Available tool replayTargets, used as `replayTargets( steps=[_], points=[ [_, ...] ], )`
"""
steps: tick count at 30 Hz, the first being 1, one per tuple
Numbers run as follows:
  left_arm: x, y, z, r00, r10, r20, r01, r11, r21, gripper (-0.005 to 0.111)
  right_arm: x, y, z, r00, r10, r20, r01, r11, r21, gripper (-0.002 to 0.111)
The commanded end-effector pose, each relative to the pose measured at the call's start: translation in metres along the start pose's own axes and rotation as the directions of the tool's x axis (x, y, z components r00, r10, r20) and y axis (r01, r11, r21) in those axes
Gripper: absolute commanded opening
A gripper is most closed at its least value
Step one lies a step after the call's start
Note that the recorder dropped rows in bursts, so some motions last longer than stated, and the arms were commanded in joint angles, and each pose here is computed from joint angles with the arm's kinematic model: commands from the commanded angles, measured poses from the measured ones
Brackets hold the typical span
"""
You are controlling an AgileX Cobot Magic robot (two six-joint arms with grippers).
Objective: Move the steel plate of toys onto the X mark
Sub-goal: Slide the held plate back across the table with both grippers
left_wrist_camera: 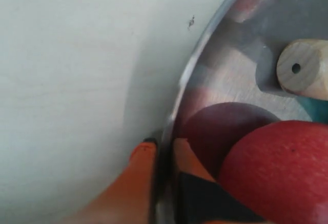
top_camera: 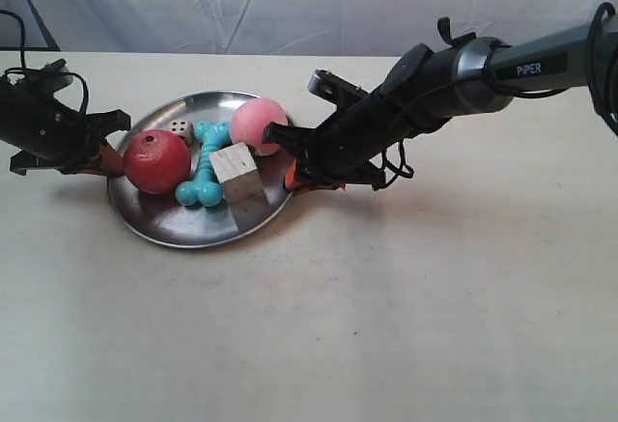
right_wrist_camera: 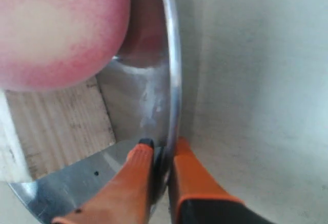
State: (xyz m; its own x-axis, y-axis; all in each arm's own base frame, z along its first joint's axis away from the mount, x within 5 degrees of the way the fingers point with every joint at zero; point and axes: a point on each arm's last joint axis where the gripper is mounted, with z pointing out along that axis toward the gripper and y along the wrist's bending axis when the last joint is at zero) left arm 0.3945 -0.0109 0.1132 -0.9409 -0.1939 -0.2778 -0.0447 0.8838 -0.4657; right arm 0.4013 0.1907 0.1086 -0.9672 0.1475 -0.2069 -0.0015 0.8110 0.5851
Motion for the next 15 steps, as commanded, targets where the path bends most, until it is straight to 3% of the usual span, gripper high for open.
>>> replayTargets(
  steps=[1, 10, 15],
  points=[
    [0.000, -0.007, 0.005, 1.000, -0.004, -0.009, 0.004, 1.000, 0.015, 0.000, 0.004, 0.009, 0.000, 0.996, -0.089, -0.023, 0.089, 0.996, -0.003, -0.001],
    [0.004, -0.004, 0.005, 0.996, 0.068, -0.059, -0.069, 0.998, -0.014, 0.003, 0.009, -0.002, 0.010, 0.995, -0.069, -0.066, 0.073, 0.996, 0.048, 0.001],
    [0.006, -0.003, 0.005, 0.993, 0.088, -0.078, -0.090, 0.996, -0.021, 0.024, 0.009, -0.003, 0.011, 0.995, -0.072, -0.066, 0.076, 0.996, 0.051, 0.031]
  ],
)
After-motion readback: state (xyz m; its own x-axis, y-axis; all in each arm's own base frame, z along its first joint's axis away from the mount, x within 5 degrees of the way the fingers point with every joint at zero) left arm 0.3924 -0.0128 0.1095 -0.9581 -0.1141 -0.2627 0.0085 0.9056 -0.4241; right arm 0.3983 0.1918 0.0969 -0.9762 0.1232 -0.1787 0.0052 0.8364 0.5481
